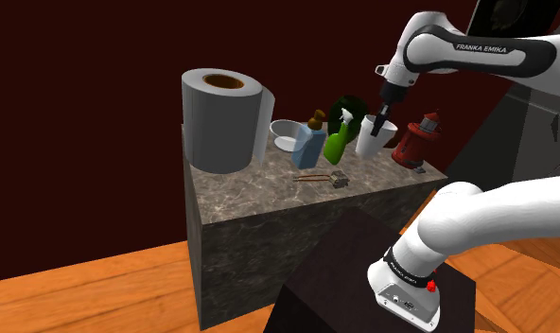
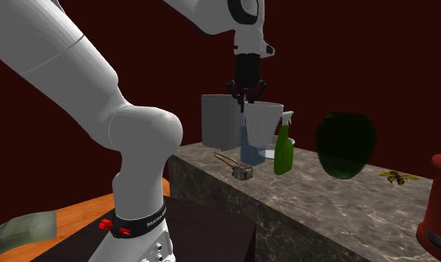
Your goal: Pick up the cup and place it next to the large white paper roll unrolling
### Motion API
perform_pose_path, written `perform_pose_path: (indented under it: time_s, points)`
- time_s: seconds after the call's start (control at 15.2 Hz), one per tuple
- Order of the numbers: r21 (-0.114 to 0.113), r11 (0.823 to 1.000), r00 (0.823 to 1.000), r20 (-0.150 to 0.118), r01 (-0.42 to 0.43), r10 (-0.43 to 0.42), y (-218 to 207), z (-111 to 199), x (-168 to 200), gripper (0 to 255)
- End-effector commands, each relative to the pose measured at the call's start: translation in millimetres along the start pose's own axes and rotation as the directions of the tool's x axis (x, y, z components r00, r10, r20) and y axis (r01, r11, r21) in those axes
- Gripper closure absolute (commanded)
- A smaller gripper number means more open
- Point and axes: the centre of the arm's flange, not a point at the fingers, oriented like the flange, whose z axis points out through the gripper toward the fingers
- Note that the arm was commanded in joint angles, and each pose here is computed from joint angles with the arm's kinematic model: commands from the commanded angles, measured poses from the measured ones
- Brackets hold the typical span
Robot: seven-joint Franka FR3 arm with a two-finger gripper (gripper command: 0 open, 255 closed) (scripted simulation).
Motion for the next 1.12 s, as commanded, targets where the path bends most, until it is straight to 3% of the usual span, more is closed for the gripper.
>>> perform_pose_path:
  time_s: [0.0,1.06]
  points:
    - [0.0,1.0,1.0,0.0,0.0,0.0,-0.1,-11.4,-1.2,255]
    - [0.0,1.0,1.0,0.0,0.0,0.0,-1.1,-95.9,-3.5,255]
